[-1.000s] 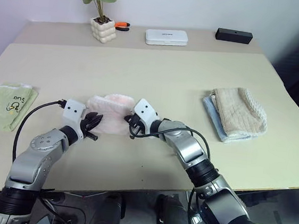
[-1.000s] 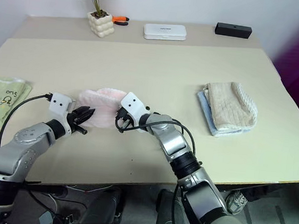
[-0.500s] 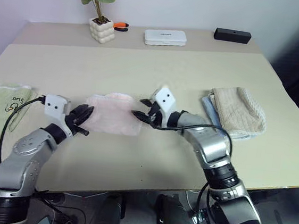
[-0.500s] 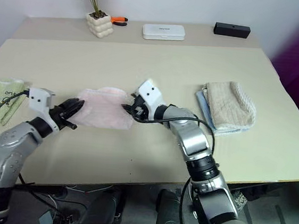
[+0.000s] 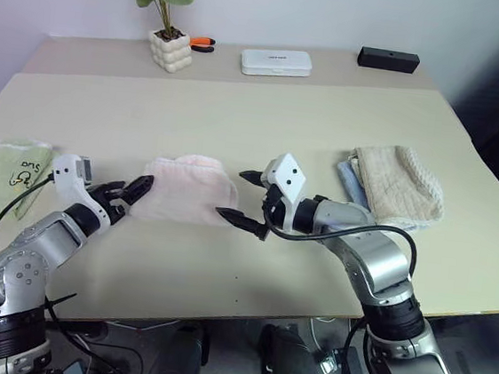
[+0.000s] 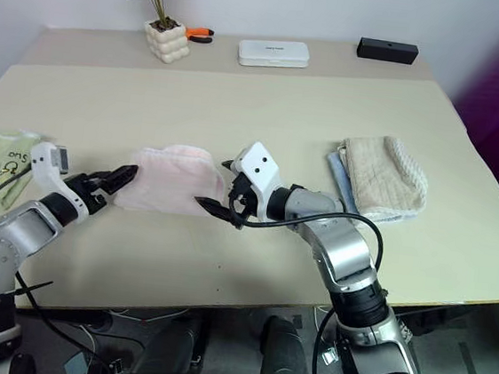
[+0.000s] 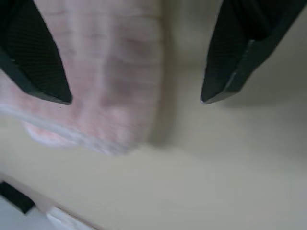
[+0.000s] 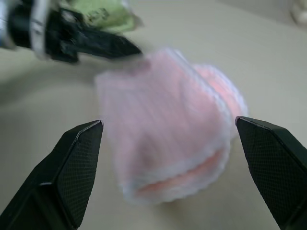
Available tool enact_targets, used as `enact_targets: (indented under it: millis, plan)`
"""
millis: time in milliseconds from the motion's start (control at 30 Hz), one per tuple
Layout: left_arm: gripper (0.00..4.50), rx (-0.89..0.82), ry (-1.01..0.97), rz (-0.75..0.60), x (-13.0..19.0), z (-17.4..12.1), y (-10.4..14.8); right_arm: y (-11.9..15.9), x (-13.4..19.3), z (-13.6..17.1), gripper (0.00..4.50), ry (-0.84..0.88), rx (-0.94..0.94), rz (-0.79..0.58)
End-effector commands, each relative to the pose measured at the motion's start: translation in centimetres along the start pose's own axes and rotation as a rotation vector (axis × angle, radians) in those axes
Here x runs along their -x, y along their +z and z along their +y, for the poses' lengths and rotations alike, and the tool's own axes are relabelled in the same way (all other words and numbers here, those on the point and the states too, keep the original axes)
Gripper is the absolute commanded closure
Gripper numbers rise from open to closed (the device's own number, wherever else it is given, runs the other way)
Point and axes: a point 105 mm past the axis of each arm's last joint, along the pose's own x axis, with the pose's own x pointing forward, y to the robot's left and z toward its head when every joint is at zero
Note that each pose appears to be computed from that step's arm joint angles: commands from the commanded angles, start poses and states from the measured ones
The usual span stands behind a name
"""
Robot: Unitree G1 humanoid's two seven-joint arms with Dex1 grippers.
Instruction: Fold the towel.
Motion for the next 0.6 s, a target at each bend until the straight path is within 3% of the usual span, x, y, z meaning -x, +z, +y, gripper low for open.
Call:
enact_targets:
  millis: [33,133,233,467,600]
  plan:
    - [0.06,0.041,-0.064,0.090,-0.2,-1.1,-1.0,1.6,1.3,1.3,0.00,0.072,0.064,-0.044]
    - [0.06,0.076,-0.109,0.165,-0.9,-1.9,-2.5,1.4,1.9,1.7,0.00,0.096,0.091,-0.031]
    - [0.84,0.081,-0.127,0.194,-1.3,-2.4,-3.2,1.2,2.1,1.7,0.00,0.091,0.102,-0.021]
    - [4.38,0.136,-0.166,0.196,-2.0,-3.3,-3.9,0.9,2.1,2.0,0.00,0.083,0.115,-0.009]
    - [4.45,0.180,-0.171,0.144,-2.2,-3.6,-3.3,0.7,2.1,2.1,0.00,0.080,0.115,-0.001]
